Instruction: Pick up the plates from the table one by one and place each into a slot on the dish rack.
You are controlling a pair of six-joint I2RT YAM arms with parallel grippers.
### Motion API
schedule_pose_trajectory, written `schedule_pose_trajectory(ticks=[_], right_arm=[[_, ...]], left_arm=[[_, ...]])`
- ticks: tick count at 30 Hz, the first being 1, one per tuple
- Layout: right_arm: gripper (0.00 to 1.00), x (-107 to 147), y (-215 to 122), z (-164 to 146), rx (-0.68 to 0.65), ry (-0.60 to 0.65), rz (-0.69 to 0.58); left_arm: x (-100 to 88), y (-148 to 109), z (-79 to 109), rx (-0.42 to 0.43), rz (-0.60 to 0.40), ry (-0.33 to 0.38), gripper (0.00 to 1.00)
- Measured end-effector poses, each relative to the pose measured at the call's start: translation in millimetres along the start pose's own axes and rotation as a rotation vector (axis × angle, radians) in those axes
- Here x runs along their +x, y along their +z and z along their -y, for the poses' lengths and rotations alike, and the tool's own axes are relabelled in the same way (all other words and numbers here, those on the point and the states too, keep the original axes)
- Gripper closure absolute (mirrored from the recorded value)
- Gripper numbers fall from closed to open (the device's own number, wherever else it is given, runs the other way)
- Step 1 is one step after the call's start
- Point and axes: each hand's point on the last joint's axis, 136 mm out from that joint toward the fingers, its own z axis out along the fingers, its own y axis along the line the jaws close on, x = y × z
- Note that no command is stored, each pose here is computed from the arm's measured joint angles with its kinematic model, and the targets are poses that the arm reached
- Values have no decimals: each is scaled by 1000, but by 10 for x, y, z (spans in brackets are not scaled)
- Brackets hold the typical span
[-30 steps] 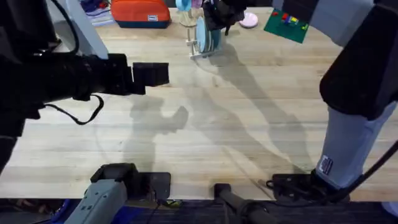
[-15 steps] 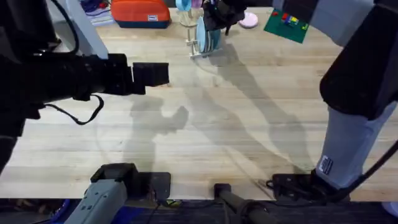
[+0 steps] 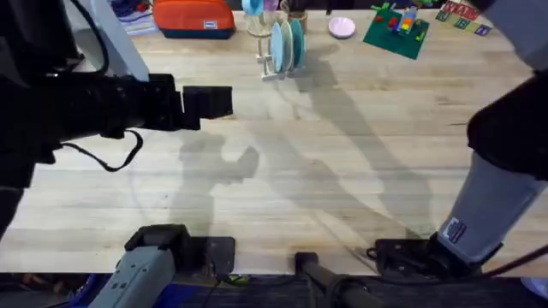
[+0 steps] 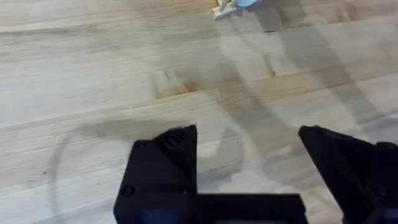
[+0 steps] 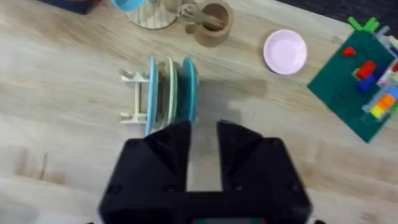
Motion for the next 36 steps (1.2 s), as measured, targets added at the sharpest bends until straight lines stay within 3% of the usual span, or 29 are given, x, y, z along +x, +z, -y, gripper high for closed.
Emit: schedule_pose_trajectory(ticks=[2, 3, 6, 8, 15, 26, 31, 36], right_arm=[[657, -5, -117, 33, 1, -6, -8], [560, 4, -159, 46, 3, -10, -15], [123, 39, -224, 72, 7, -36, -36], [15, 54, -230, 76, 6, -50, -43], [7, 209, -336, 225, 14, -53, -109], [6, 298, -678, 456, 26, -31, -113], [7, 515, -812, 547, 27, -25, -109], [7, 928, -1062, 714, 26, -12, -117]], left_arm=[[-1, 0, 0, 0, 0, 1, 5], [-1, 0, 0, 0, 0, 0, 5], [-1, 0, 0, 0, 0, 0, 5], [-1, 0, 0, 0, 0, 0, 5], [-1, 0, 0, 0, 0, 0, 5], [-1, 0, 0, 0, 0, 0, 5], [0, 0, 0, 0, 0, 0, 5], [0, 0, 0, 0, 0, 0, 5]])
